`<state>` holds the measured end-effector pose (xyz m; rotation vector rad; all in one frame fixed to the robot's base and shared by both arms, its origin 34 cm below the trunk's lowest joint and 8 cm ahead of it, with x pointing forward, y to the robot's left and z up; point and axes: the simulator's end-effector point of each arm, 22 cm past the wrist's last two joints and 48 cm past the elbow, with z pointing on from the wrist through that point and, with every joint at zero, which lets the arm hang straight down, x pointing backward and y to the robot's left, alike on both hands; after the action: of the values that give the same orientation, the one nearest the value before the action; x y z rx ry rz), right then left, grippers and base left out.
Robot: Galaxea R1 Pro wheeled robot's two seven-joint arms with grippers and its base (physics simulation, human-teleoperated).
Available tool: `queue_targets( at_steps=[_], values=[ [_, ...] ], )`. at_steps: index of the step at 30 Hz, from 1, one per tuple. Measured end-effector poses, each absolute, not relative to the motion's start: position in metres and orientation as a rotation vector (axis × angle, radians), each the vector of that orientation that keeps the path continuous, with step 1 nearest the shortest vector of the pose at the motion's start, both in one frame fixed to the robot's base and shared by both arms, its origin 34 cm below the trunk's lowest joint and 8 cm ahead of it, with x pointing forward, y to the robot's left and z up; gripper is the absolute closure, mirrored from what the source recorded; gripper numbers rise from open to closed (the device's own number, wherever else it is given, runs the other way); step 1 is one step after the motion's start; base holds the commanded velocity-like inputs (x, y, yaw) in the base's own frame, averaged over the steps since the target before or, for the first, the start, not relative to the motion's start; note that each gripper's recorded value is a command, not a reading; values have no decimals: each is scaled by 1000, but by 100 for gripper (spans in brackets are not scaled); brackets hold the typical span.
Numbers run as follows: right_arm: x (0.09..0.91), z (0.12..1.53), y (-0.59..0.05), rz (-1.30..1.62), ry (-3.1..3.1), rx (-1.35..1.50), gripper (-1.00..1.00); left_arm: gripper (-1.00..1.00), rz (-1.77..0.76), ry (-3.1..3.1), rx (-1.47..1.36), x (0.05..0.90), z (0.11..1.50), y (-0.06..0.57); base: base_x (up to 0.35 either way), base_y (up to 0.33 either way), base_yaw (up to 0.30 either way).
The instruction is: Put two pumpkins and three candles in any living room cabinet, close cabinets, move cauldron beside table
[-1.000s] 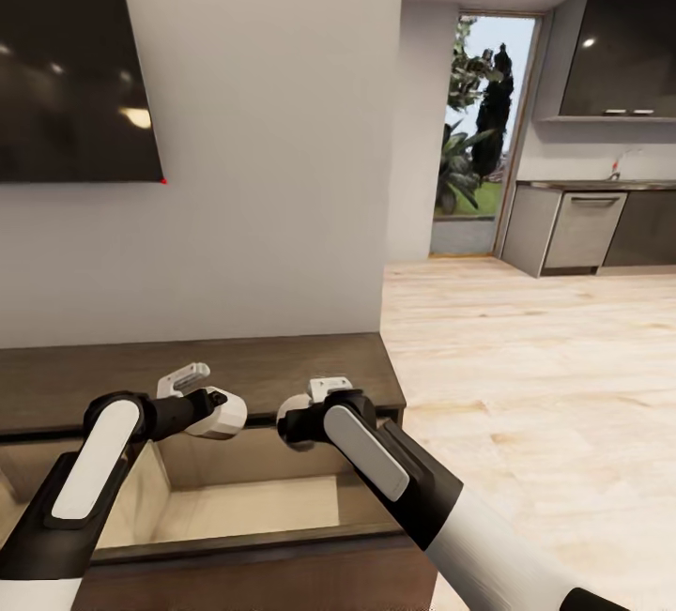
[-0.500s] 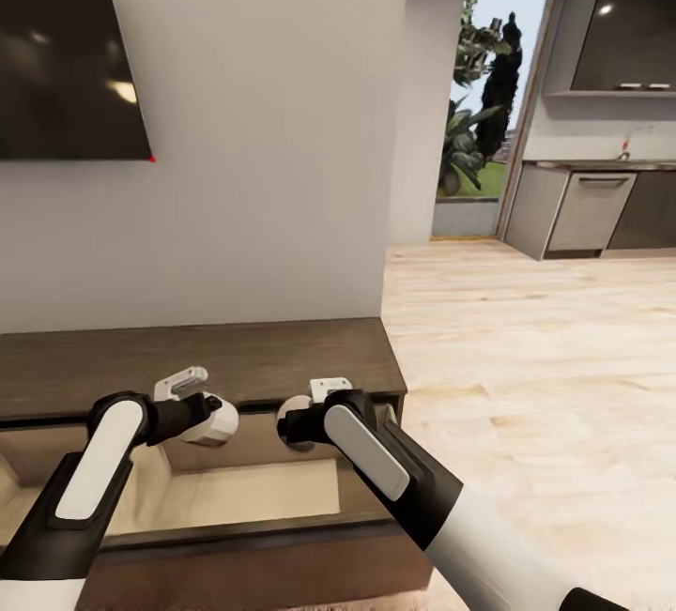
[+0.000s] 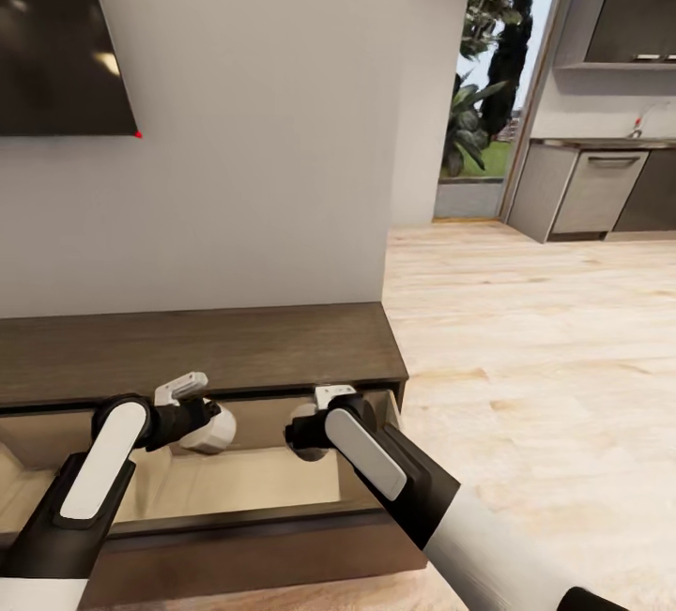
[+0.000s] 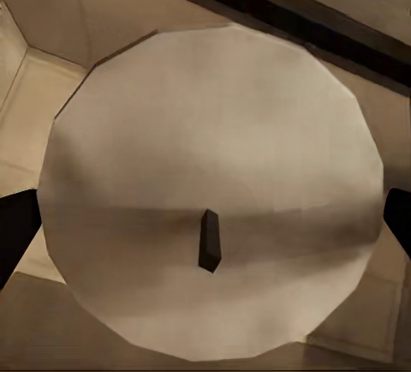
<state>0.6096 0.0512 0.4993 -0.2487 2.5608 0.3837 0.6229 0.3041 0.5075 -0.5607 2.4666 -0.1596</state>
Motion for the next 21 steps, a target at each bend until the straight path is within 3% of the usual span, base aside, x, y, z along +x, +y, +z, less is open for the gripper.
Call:
queue_targets(
  at_steps=[21],
  values=[
    [607,441,44,369,2664,-219,100,100,-128,2628,-567,610,430,274,0,0,0]
  ],
)
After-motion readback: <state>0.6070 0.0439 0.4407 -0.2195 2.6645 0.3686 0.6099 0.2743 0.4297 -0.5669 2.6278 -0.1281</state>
